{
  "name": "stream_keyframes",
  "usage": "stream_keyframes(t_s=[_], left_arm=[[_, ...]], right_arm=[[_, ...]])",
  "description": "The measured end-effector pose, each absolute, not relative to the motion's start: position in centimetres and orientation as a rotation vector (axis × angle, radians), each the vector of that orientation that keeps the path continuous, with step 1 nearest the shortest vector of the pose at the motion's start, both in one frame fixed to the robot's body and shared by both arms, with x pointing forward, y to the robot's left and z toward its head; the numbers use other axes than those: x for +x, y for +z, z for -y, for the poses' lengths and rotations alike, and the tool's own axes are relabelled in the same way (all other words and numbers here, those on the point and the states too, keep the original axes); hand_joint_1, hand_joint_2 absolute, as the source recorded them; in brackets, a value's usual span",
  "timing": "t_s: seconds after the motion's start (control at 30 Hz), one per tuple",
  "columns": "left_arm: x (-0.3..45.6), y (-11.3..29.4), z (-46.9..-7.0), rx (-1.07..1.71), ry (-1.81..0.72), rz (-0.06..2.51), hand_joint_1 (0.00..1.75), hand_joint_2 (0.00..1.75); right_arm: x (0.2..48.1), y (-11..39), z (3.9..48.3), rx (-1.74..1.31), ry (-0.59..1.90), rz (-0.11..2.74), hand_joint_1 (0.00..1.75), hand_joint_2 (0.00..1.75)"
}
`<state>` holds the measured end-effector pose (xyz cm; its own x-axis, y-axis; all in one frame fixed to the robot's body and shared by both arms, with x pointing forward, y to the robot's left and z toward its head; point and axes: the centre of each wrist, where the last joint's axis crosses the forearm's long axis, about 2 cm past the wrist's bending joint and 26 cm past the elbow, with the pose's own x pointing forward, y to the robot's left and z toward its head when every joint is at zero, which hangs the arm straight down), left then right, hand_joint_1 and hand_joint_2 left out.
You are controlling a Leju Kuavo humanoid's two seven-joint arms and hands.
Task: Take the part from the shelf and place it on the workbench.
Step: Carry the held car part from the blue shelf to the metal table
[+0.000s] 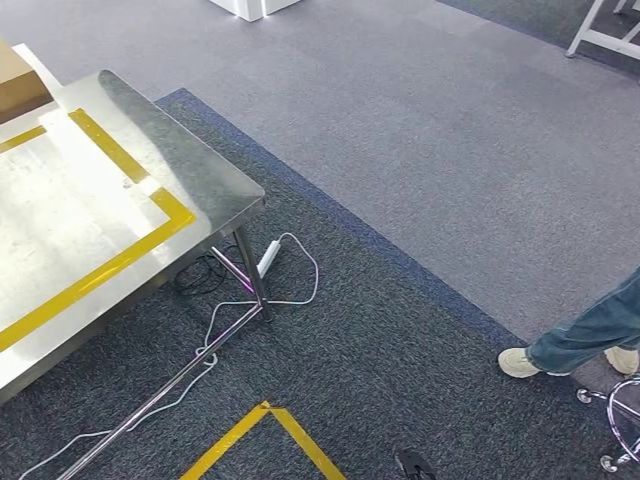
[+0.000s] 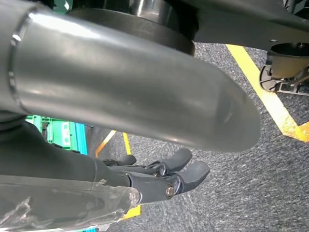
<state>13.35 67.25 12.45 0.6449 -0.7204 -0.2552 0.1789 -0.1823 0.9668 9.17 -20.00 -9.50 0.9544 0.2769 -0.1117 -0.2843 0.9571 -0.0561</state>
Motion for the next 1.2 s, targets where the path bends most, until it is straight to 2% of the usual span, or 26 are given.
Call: stream_keyframes(t_s=[0.37, 1.2], left_arm=[[13.9, 13.6, -65.5, 1.583, -1.016, 0.649, 1.75, 1.75], [14.5, 15.2, -63.9, 1.646, -1.055, 0.844, 1.75, 1.75]], right_arm=[[9.3, -9.5, 19.9, -0.075, 0.303, -0.099, 0.00, 0.00], [9.4, -9.4, 19.8, -0.080, 0.326, -0.094, 0.00, 0.00]])
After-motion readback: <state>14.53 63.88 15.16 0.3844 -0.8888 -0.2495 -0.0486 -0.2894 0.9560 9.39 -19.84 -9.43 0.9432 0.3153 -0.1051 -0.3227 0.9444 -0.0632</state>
